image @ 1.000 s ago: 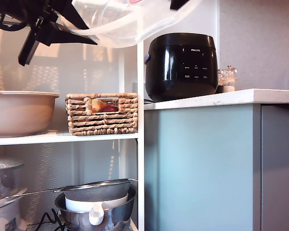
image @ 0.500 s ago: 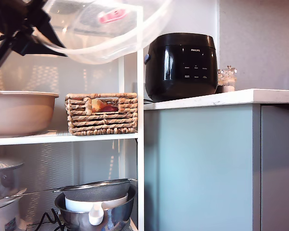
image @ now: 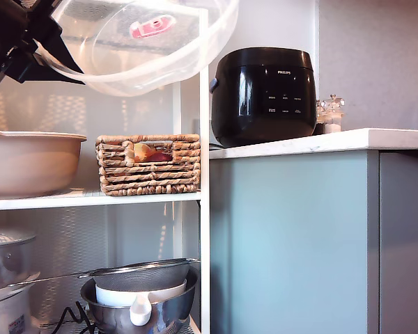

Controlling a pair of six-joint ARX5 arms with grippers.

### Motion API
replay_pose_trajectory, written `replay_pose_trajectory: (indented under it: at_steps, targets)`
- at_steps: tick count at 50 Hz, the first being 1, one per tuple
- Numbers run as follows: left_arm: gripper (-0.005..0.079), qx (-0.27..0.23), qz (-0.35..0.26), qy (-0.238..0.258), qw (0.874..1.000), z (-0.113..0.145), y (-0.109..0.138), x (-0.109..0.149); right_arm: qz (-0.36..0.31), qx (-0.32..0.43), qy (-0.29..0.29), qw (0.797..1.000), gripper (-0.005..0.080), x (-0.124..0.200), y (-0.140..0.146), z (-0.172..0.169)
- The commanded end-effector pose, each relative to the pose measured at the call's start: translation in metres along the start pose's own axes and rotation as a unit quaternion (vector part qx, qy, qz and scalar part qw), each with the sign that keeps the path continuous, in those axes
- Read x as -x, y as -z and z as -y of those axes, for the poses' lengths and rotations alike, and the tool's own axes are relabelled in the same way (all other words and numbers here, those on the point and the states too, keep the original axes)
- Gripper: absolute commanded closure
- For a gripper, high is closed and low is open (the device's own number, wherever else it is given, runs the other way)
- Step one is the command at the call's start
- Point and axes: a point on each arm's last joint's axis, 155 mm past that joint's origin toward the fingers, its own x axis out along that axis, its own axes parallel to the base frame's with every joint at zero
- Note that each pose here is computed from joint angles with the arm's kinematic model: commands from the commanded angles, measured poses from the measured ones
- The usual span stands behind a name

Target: Pick up the plastic microwave lid from the counter next to you, then place it on the shelf

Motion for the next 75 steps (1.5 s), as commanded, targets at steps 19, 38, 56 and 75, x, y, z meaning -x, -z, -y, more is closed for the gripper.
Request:
replay_pose_trajectory:
  at_steps: [19, 38, 56, 75]
  targets:
    - [0.0764, -0.010, -0.010, -0.011, 1.000, -0.008, 0.007, -0.001, -0.031, -0.157, 0.034, 0.987, 0.0763, -0.069, 0.045, 0.084]
    - [0.0764, -0.019, -0.001, -0.031, 0.999, -0.020, 0.001, 0.001, -0.016, -0.177, 0.061, 0.982, 0.0763, -0.086, 0.093, 0.089]
    - [0.0764, 0.062, 0.005, -0.100, 0.993, -0.060, -0.005, 0.011, -0.007, -0.176, 0.058, 0.983, 0.0763, -0.077, 0.112, 0.078]
    - [0.0764, 0.205, 0.122, -0.173, 0.956, -0.098, -0.039, 0.026, 0.032, -0.163, 0.035, 0.985, 0.0763, -0.076, 0.092, 0.074]
